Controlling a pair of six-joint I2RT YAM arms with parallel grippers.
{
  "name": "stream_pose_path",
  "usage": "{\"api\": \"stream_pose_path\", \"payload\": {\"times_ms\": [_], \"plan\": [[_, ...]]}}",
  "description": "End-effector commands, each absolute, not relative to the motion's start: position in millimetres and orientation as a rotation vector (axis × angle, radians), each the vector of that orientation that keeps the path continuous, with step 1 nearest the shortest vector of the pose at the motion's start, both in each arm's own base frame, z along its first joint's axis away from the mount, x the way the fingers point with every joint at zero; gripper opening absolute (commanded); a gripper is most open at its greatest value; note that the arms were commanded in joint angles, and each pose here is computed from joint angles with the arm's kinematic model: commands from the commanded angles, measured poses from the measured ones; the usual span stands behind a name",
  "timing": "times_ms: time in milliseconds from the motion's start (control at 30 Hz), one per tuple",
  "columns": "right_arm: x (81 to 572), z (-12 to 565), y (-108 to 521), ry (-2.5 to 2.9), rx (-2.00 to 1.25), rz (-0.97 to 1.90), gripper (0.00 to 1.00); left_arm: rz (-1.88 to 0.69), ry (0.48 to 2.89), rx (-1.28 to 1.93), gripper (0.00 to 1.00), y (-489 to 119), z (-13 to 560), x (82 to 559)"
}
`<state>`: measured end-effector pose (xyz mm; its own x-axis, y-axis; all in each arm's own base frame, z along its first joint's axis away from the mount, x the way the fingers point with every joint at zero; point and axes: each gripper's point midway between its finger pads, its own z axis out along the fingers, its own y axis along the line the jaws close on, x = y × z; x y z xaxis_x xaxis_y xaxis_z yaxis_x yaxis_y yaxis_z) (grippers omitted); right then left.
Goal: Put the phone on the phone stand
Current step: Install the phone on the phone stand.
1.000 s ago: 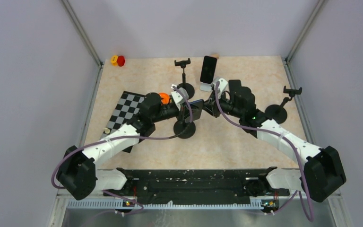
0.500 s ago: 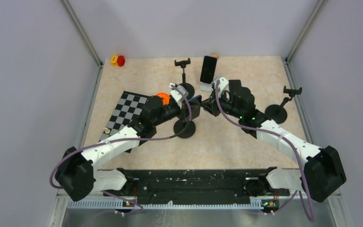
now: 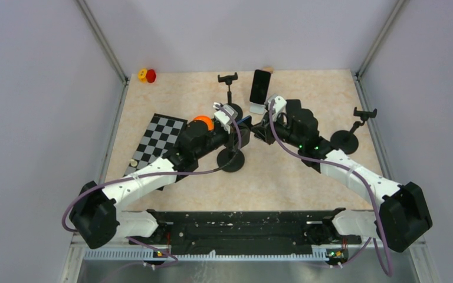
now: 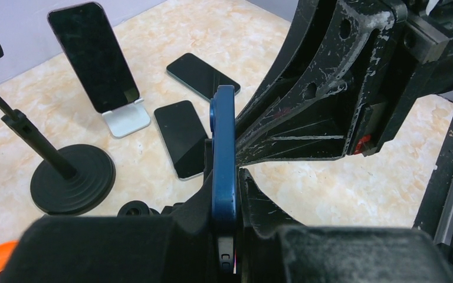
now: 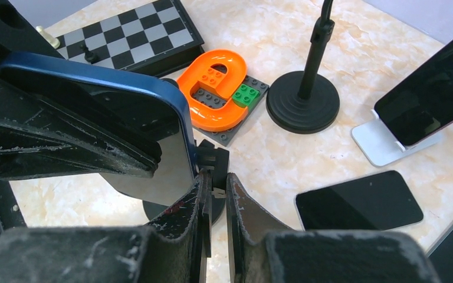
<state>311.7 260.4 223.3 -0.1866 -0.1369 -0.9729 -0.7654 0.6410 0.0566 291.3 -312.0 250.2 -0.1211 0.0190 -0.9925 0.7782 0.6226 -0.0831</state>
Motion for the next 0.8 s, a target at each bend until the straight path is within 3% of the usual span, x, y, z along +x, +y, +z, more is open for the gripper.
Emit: {"api": "stream_pose_path", "payload": {"times_ms": [0,333,767], "plan": [[331.3,231.7,225.3,1.657,-0.673,0.502,0.00,-0.560,1.783,0.622,0.00,-278.5,200.9,306.2],[302.8,233.1,257.0,1.590,-0.840,0.676,0.00,-0.560,1.764,0.648,0.00,-283.1,198.6,309.0],[280.7,230.4,278.4,1.555,-0.961,0.773,0.16,-0.539,1.726,0.710,0.00,-285.4,198.1,309.5]]}}
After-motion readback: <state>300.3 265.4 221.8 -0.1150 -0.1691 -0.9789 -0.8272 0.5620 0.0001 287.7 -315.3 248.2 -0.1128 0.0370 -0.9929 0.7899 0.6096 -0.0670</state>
